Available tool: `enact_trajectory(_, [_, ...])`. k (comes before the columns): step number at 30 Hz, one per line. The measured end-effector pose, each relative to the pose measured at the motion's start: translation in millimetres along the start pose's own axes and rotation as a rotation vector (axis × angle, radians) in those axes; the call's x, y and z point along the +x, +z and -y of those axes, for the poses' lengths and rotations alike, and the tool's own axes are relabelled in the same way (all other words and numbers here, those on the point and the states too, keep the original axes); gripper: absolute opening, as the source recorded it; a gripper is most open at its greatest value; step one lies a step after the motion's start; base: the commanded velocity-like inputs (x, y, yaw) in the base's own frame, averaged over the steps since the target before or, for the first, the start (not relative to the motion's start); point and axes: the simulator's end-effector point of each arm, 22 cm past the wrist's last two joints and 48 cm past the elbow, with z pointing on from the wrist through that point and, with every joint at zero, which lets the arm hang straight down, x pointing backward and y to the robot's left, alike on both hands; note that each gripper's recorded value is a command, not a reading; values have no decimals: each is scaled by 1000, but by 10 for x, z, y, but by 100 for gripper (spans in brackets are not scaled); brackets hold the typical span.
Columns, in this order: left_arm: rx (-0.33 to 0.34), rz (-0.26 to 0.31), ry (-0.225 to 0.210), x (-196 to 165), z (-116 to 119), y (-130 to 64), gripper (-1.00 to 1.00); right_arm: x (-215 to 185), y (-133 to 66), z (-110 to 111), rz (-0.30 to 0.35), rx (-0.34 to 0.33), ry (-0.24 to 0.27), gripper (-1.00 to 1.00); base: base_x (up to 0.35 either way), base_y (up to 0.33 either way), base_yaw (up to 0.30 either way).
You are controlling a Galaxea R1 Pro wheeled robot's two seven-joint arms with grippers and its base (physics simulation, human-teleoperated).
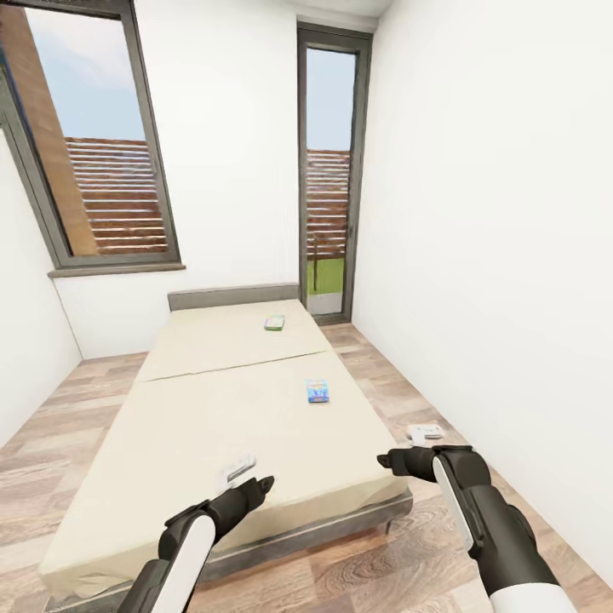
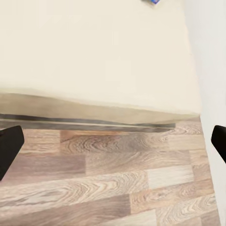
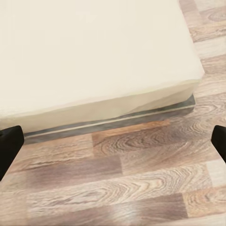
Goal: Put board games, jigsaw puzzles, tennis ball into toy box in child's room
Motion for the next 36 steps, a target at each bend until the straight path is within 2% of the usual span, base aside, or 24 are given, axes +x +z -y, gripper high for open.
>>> enact_trajectory(9, [-25, 7, -14, -30, -122, 4, 100, 15, 6, -2, -6, 1, -1, 100, -1, -12, 220])
enact_trajectory(18, [-31, 9, -12, -35, -137, 4, 100, 19, 9, -11, -7, 0, -3, 100, -61, -151, 288])
enact_trajectory(36, [-35, 7, -9, -28, -144, 7, 100, 31, 14, -25, -9, -2, -7, 100, -189, -211, 295])
